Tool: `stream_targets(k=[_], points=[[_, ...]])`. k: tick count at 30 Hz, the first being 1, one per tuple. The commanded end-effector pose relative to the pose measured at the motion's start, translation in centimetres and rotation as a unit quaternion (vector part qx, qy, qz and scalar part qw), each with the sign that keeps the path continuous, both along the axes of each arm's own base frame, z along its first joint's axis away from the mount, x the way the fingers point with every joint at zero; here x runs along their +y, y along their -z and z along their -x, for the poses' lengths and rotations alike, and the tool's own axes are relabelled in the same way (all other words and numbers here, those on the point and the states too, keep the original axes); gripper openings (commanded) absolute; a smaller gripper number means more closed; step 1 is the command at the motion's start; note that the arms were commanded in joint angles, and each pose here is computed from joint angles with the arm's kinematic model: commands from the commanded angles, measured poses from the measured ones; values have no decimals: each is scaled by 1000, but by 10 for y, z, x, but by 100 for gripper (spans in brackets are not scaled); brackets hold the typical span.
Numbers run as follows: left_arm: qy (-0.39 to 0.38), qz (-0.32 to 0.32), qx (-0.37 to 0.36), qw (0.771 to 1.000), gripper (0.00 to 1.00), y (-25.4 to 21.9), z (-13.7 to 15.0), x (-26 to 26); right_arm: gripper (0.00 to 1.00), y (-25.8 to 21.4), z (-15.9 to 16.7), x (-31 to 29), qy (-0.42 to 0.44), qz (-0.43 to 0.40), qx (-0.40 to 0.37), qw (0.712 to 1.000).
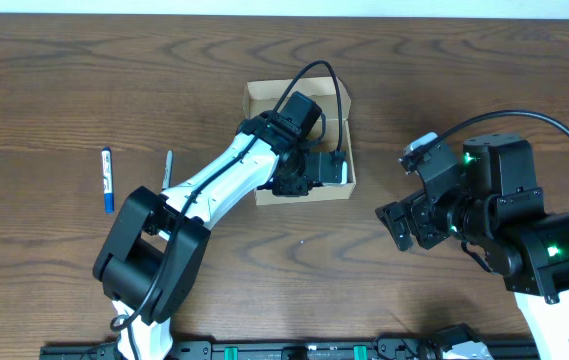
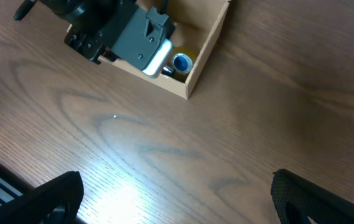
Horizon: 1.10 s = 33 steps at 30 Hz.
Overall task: Pack container
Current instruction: 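Carry the white marker into the box and lower it, then open the left gripper and move it back to the markers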
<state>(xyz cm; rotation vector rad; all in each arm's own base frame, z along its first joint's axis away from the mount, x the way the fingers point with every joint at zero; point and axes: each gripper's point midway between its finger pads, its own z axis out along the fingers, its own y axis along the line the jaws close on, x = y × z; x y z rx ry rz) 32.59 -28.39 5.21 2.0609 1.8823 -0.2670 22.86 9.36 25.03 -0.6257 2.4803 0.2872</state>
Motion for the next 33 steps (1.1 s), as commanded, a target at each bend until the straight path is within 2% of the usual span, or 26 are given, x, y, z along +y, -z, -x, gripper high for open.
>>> stream_targets(k=[1,7,12,15,18,23,26,30,33], points=[[-2,0,-4,1000,29,0,-5,-1,99,-1,0,0,6,-5,2,1000],[-2,0,-4,1000,31,0,-5,-1,99,-1,0,0,6,-5,2,1000],[-7,7,-17,1000,21,-8,-12,-5,99,-1,0,0,6,-5,2,1000],[-36,11,-44,998,16,-27,-27,-7,99,-1,0,0,6,-5,2,1000],[-77,11,-85,993,16,-55,-47,-5,99,-1,0,0,6,-5,2,1000],[-164,10,-160,973,16,-108,-74,12,100,-1,0,0,5,-5,2,1000],[-215,21,-185,959,11,-136,-79,25,99,-1,0,0,6,-5,2,1000],[-293,56,-183,937,6,-171,-78,54,99,-1,0,0,5,-5,2,1000],[-366,77,-171,912,6,-192,-77,87,99,-1,0,0,6,-5,2,1000]])
